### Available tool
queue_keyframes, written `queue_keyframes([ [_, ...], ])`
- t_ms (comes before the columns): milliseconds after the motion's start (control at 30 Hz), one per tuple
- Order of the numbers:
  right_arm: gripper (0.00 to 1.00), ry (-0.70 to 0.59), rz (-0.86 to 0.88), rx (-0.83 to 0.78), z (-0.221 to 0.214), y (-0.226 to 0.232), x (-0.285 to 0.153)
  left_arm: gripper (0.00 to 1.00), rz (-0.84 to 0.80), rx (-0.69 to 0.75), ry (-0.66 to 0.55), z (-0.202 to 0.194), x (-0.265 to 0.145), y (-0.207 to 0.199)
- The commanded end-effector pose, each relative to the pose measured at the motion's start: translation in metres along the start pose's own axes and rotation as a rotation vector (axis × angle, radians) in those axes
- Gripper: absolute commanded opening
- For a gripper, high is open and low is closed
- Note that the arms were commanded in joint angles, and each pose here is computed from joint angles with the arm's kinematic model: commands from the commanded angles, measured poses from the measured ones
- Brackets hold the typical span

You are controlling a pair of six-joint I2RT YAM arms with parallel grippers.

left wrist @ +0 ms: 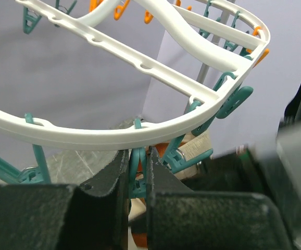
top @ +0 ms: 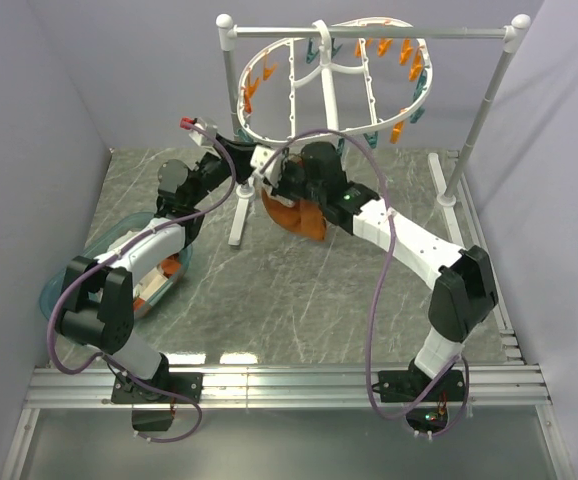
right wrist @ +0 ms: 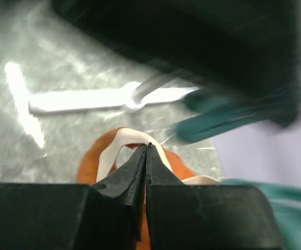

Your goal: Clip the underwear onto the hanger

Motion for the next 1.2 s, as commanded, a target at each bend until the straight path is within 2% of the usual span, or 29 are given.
queue_keyframes([
  [0, 0.06, -0.104, 0.006, -0.133, 0.009, 0.003, -0.015, 0.00, -0.045, 0.012, -0.023, 0.013, 0.004, -0.009],
  [33, 0.08, -0.095, 0.015, -0.166, 0.004, 0.005, -0.016, 0.00, -0.045, 0.014, -0.022, 0.014, 0.004, -0.009],
  [133, 0.23, -0.108, 0.010, -0.213, -0.002, 0.007, -0.021, 0.00, -0.051, 0.014, -0.015, 0.015, 0.004, -0.010],
  [167, 0.36, -0.106, 0.013, -0.222, -0.005, 0.009, -0.022, 0.00, -0.056, 0.014, -0.015, 0.016, 0.004, -0.011],
  [267, 0.46, -0.111, 0.007, -0.260, -0.008, 0.009, -0.028, 0.00, -0.061, 0.011, -0.007, 0.016, 0.004, -0.012],
  [333, 0.50, -0.129, -0.006, -0.293, -0.004, 0.007, -0.035, 0.00, -0.069, 0.010, -0.001, 0.016, 0.004, -0.012],
  [500, 0.49, -0.137, 0.024, -0.420, 0.000, 0.005, -0.056, 0.00, -0.078, 0.001, 0.004, 0.016, 0.006, -0.012],
  [633, 0.50, -0.115, 0.242, -0.527, -0.020, 0.011, -0.081, 0.00, -0.086, 0.005, 0.006, 0.018, 0.008, -0.012],
  [667, 0.51, -0.122, 0.271, -0.606, -0.021, 0.010, -0.086, 0.00, -0.089, 0.005, 0.006, 0.019, 0.008, -0.012],
  [700, 0.57, -0.122, 0.306, -0.635, -0.025, 0.012, -0.089, 0.00, -0.088, 0.004, 0.010, 0.017, 0.008, -0.012],
  [733, 0.70, -0.097, 0.352, -0.649, -0.035, 0.016, -0.092, 0.00, -0.091, 0.004, 0.011, 0.018, 0.008, -0.012],
  [767, 0.73, -0.101, 0.363, -0.716, -0.040, 0.015, -0.094, 0.00, -0.091, 0.003, 0.011, 0.018, 0.008, -0.012],
  [967, 0.70, -0.074, 0.407, -0.898, -0.073, 0.028, -0.086, 0.00, -0.096, -0.005, 0.015, 0.017, 0.007, -0.013],
  [1067, 0.61, -0.073, 0.382, -0.978, -0.092, 0.035, -0.080, 0.00, -0.099, -0.006, 0.015, 0.017, 0.007, -0.013],
  [1167, 0.57, -0.080, 0.374, -1.003, -0.102, 0.040, -0.073, 0.00, -0.101, -0.002, 0.015, 0.018, 0.007, -0.014],
])
Point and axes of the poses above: each gripper's point midway between its finger pads, its own x axis out along the fingers, its own y axis along the line the jaws close on, z = x × y, the point moved 9 cm from there along -x, back along the fingers, and after that the axes turned 9 degrees about x, right-handed, at the moved point
